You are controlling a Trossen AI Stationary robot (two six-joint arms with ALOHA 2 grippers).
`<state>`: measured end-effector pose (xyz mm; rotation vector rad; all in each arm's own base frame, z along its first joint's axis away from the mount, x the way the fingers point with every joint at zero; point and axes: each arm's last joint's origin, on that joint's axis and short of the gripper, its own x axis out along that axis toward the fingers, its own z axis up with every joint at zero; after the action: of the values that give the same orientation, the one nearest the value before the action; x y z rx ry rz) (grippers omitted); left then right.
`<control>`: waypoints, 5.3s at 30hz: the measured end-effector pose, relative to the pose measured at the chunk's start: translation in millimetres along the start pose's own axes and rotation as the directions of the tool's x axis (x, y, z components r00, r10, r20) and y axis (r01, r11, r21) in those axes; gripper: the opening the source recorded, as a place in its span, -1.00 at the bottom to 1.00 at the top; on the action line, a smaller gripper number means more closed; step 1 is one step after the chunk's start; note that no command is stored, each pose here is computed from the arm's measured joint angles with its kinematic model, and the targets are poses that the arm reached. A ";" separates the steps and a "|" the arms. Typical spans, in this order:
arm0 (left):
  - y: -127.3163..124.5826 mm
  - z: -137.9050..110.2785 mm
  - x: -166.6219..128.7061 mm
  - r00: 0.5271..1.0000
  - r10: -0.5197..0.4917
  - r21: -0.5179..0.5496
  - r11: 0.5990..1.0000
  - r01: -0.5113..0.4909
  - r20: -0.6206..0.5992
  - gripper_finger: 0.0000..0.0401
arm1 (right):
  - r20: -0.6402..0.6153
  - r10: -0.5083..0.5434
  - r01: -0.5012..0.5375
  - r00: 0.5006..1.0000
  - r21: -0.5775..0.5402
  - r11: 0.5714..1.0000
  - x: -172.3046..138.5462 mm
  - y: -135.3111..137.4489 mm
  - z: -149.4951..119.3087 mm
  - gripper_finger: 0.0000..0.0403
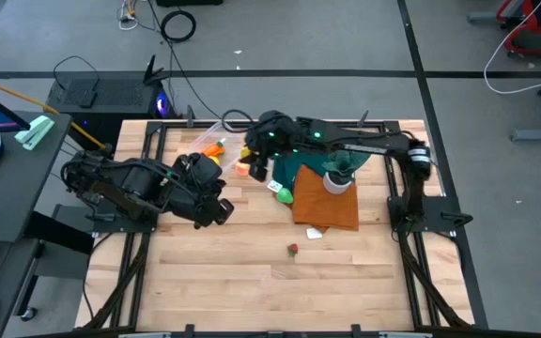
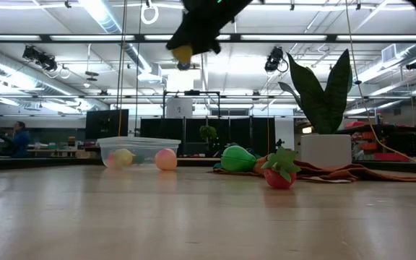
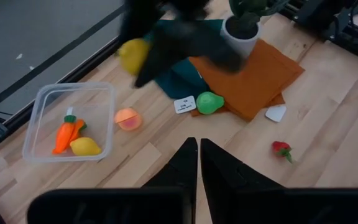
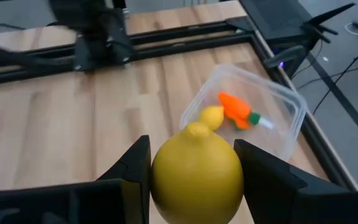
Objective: Pick and placing Produce into tupperware
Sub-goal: Put the lemon into the transparent container, then put the strawberry into the transparent container
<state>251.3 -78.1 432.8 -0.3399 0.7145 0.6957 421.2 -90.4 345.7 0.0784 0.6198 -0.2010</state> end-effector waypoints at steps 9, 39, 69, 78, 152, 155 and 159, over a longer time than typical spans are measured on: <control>-0.3 -1.1 -8.4 0.999 -0.036 -0.008 0.999 0.036 0.027 -0.95 | -0.006 -0.063 0.063 0.998 0.049 0.997 58.9 -41.3 4.4 -0.31; -1.7 3.0 -11.4 0.995 -0.063 -0.046 0.997 0.067 0.077 -0.91 | 0.143 -0.073 0.071 0.987 0.019 0.997 164.4 -59.5 -23.4 -0.31; -1.9 3.0 -11.3 0.995 -0.064 -0.038 0.997 0.067 0.077 -0.95 | -0.043 -0.089 0.085 0.995 -0.085 0.993 167.7 -59.6 -42.9 -0.08; -2.1 2.9 -11.4 0.995 -0.067 -0.027 0.997 0.069 0.074 -0.87 | -0.053 -0.089 0.084 0.995 -0.085 0.993 167.5 -59.5 -43.8 -0.09; -3.0 3.5 -11.0 0.994 -0.070 0.024 0.997 0.068 0.082 -0.92 | -0.450 0.269 -0.396 0.851 -0.215 0.893 -56.4 157.5 -207.1 0.05; -3.1 3.5 -11.1 0.994 -0.071 0.023 0.997 0.069 0.082 -0.94 | -0.481 0.245 -0.396 0.842 -0.241 0.886 -45.1 159.6 -216.2 0.16; -3.1 3.5 -11.1 0.994 -0.071 0.023 0.997 0.069 0.083 -0.95 | -0.483 0.238 -0.401 0.843 -0.269 0.876 -31.2 161.4 -221.5 0.29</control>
<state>249.1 -83.7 443.2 -0.3144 0.6270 0.6323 304.3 102.0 186.1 -0.1328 1.0749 0.2772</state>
